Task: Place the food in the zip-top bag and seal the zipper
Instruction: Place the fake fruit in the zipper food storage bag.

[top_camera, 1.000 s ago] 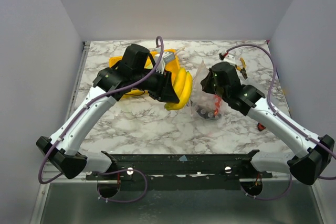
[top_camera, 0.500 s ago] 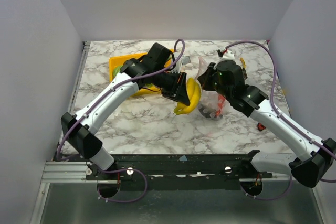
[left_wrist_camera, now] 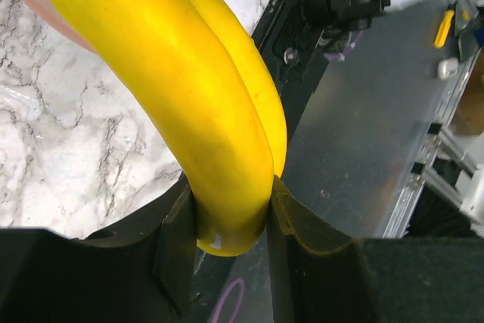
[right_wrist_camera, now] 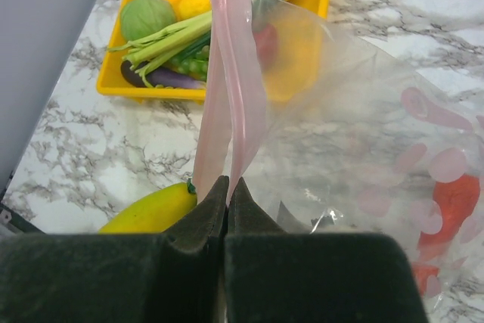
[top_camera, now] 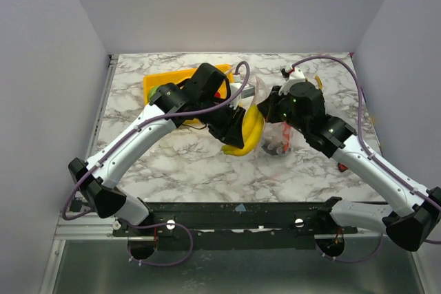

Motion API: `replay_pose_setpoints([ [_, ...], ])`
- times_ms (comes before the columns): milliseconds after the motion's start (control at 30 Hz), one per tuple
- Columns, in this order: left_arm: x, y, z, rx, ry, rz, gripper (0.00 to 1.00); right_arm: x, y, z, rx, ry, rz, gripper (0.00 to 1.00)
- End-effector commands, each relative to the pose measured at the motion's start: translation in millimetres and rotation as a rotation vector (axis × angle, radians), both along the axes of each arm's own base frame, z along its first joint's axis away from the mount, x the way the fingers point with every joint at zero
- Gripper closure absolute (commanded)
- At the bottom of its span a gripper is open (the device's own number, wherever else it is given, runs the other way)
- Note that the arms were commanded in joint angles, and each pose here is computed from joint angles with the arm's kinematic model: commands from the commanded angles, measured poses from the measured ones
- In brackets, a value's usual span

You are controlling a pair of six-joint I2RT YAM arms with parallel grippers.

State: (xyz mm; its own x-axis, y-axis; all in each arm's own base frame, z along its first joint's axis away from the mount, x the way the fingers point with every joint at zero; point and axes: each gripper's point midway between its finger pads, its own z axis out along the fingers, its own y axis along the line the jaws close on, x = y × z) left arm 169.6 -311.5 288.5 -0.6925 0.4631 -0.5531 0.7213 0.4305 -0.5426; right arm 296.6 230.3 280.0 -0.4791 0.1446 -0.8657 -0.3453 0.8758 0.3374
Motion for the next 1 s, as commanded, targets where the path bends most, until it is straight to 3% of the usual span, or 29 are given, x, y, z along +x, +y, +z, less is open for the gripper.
replay_pose_setpoints([
  [0, -10, 9, -5, 0.025, -0.054, -0.132, 1.0, -15, 13, 22, 0.024, -0.088, 0.15, 0.99],
  [233, 6, 2, -24, 0.104, 0.105, -0.032, 1.0, -36, 25, 36, 0.055, -0.13, 0.295, 0.99],
  [400, 16, -10, -9, -0.062, 0.292, 0.091, 1.0, -49, 30, 33, 0.057, -0.128, 0.371, 0.99],
  [633, 40, -21, 23, -0.226, 0.389, 0.279, 1.0, -56, 38, 24, 0.116, -0.071, 0.397, 0.99],
  [800, 48, -38, 44, -0.422, 0.582, 0.401, 1.0, -57, 41, 26, 0.158, -0.036, 0.367, 0.99],
  [967, 70, -37, 35, -0.35, 0.533, 0.533, 1.0, -56, 40, 33, 0.196, 0.003, 0.324, 0.99],
])
